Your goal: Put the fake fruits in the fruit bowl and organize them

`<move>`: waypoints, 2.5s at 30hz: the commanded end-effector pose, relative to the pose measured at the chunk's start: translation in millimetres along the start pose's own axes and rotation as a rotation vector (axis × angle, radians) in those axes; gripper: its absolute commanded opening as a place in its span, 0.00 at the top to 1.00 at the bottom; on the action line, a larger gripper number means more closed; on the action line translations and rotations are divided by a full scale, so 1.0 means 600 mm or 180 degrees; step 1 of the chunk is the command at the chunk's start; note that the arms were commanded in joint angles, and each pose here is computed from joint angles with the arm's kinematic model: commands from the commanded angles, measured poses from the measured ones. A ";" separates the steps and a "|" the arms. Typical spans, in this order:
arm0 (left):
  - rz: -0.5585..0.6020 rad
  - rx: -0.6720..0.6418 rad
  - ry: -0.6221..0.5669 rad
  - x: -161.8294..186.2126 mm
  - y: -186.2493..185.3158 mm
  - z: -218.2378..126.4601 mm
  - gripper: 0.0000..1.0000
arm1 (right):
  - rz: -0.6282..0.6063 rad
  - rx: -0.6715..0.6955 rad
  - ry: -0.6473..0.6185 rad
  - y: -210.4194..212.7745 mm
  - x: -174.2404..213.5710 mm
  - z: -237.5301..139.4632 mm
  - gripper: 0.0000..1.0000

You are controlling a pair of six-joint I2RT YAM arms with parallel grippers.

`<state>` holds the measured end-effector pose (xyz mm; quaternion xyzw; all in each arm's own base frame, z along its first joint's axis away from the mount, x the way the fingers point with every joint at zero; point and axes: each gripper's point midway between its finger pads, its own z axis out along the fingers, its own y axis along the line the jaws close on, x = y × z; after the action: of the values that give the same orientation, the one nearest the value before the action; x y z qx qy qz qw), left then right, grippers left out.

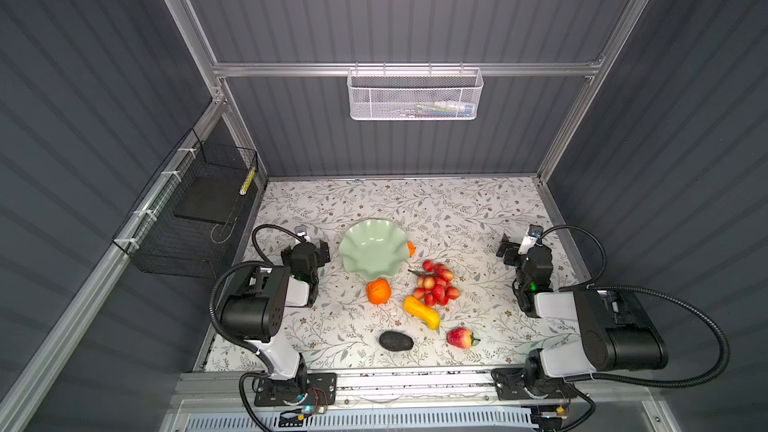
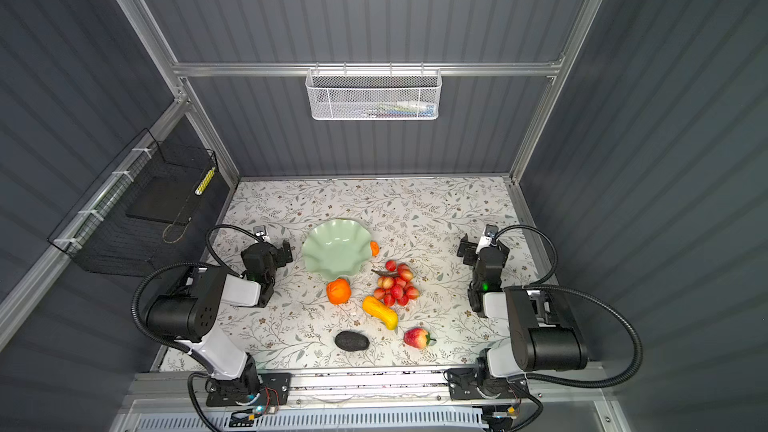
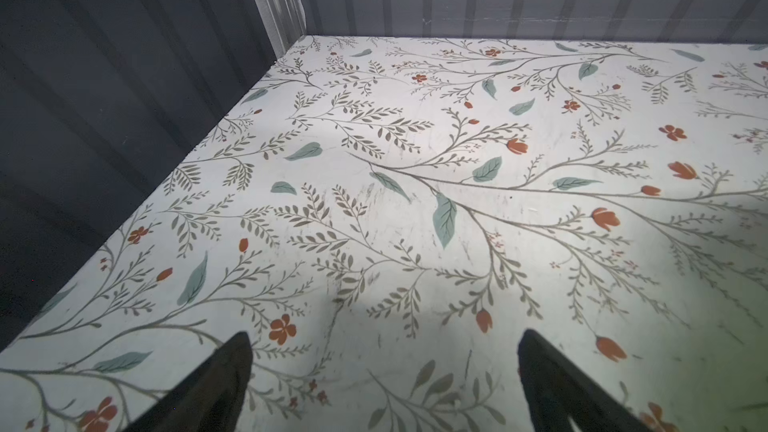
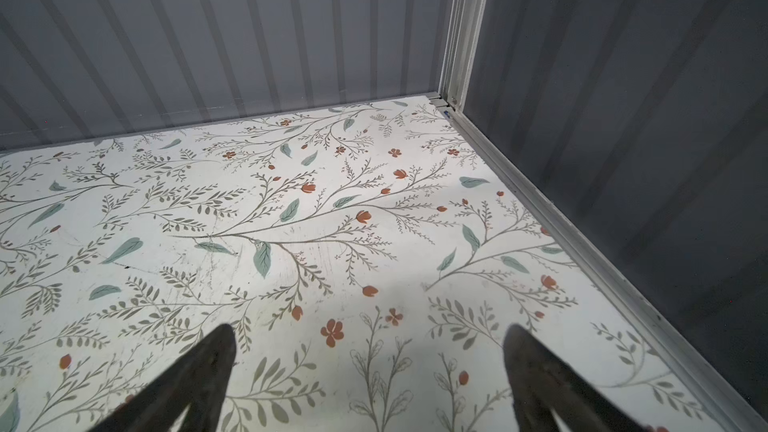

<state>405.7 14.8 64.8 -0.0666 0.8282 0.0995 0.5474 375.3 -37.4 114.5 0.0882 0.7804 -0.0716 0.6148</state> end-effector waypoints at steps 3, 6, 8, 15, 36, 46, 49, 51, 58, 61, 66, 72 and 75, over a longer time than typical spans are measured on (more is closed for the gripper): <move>0.0041 0.0017 -0.0055 -0.008 -0.003 0.007 0.00 | 0.0020 -0.0010 -0.0085 0.001 -0.015 0.004 0.01; 0.0041 0.0015 -0.0059 -0.009 -0.002 0.007 0.00 | 0.0020 -0.0011 -0.0085 0.001 -0.015 0.004 0.01; 0.0039 0.0018 -0.0058 -0.009 -0.003 0.007 0.00 | 0.0020 -0.0010 -0.0086 0.001 -0.015 0.004 0.01; 0.0037 0.0016 -0.0061 -0.009 -0.002 0.007 0.00 | 0.0024 -0.0012 -0.0084 0.001 -0.015 0.004 0.01; -0.0012 0.0019 -0.0255 -0.050 0.008 -0.028 0.00 | 0.0009 0.0047 -0.0268 -0.005 -0.070 -0.042 0.01; -0.0844 -0.0440 -0.0399 -0.144 0.067 -0.080 0.00 | 0.1209 -0.0612 0.0164 0.050 -0.113 -0.036 0.01; -0.1143 -0.0515 -0.0358 -0.153 0.077 -0.090 0.00 | 0.1177 -0.1203 0.0247 0.095 -0.106 -0.046 0.01; -0.1025 -0.0341 -0.0221 -0.160 0.060 -0.092 0.00 | 0.1224 -0.1295 0.0421 0.108 -0.105 -0.049 0.01; -0.0677 0.0430 -0.0126 -0.186 -0.007 -0.106 0.00 | 0.0624 -0.1292 0.1501 0.172 -0.051 -0.108 0.03; -0.0659 0.0509 -0.0055 -0.197 -0.015 -0.107 0.00 | 0.0386 -0.1418 0.1856 0.203 -0.020 -0.170 0.05; -0.0761 0.0424 0.0046 -0.216 -0.007 -0.115 0.00 | 0.0328 -0.1618 0.2566 0.226 0.050 -0.285 0.09; -0.0858 0.0454 -0.0017 -0.233 -0.006 -0.122 0.00 | 0.0180 -0.1472 0.3034 0.226 0.128 -0.382 0.09; -0.0882 0.0483 0.0009 -0.234 -0.010 -0.121 0.00 | 0.0097 -0.1370 0.3270 0.220 0.169 -0.412 0.09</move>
<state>396.1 -5.4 211.2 -0.1355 0.8178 -0.0258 0.5587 171.9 171.0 99.4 -0.0534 0.9551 0.2018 0.2103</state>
